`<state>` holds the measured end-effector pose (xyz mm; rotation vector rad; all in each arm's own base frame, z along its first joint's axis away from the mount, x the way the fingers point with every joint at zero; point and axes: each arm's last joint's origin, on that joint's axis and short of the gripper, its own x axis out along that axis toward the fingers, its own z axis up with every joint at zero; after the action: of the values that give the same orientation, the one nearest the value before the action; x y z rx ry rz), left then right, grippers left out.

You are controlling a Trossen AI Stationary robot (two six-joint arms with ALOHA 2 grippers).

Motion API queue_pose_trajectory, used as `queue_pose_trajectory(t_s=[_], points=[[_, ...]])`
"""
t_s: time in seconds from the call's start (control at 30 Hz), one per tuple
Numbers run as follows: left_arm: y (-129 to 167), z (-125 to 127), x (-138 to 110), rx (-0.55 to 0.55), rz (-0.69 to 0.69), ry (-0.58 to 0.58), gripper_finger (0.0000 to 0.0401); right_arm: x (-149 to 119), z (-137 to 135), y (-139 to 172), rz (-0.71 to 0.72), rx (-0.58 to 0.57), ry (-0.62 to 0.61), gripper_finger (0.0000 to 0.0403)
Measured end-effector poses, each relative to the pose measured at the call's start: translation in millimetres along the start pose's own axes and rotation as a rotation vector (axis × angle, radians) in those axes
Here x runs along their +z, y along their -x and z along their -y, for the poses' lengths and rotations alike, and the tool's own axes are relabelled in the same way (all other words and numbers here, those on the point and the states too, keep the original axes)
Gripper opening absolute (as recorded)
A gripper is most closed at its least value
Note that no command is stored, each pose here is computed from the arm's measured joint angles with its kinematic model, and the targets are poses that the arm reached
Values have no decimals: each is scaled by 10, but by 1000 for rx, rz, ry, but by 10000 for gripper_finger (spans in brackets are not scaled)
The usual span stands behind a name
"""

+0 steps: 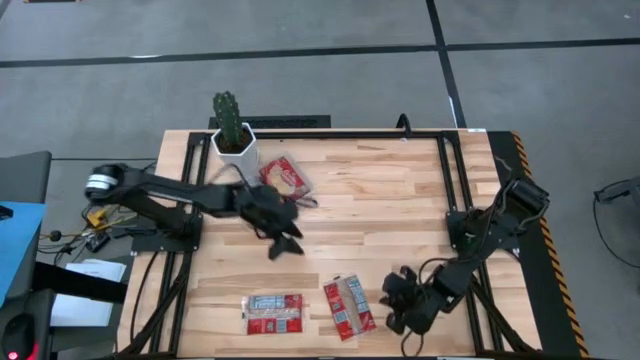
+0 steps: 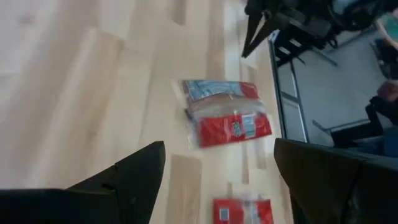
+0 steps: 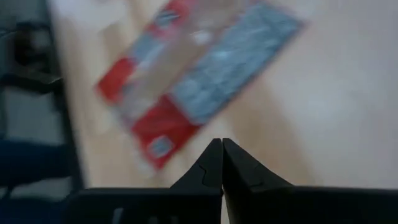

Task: Sort popcorn bags into baskets
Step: Put the red popcorn bag into the transparent bin

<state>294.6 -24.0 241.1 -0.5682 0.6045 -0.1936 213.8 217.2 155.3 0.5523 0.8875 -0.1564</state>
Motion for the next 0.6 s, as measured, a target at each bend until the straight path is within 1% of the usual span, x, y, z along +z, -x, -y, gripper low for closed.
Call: queue_pose_trajectory(t_s=[0.07,0.13,0.2,0.3,0.4,0.5,0.53,0.6], points=[[-213,-23,-80,-13,-28,-9,290,-25,-69,16,-9,67,30,21],[-423,-77,-145,-22,-29,-19,290,-26,-136,-17,-11,125,29,21],[-609,-164,-209,-29,-31,-9,290,-36,-164,-60,-18,137,34,18],[-873,-291,-317,-88,-45,32,290,-33,-305,-159,-42,180,22,15],[-1088,-376,-465,-156,-103,67,290,-58,-448,-312,-71,181,40,19],[-1226,-431,-585,-150,-156,121,290,-53,-601,-454,-104,186,62,22],[-1252,-446,-611,-144,-167,137,290,-47,-630,-495,-112,172,65,22],[-1286,-439,-613,-142,-164,165,290,-50,-687,-562,-124,152,71,19]])
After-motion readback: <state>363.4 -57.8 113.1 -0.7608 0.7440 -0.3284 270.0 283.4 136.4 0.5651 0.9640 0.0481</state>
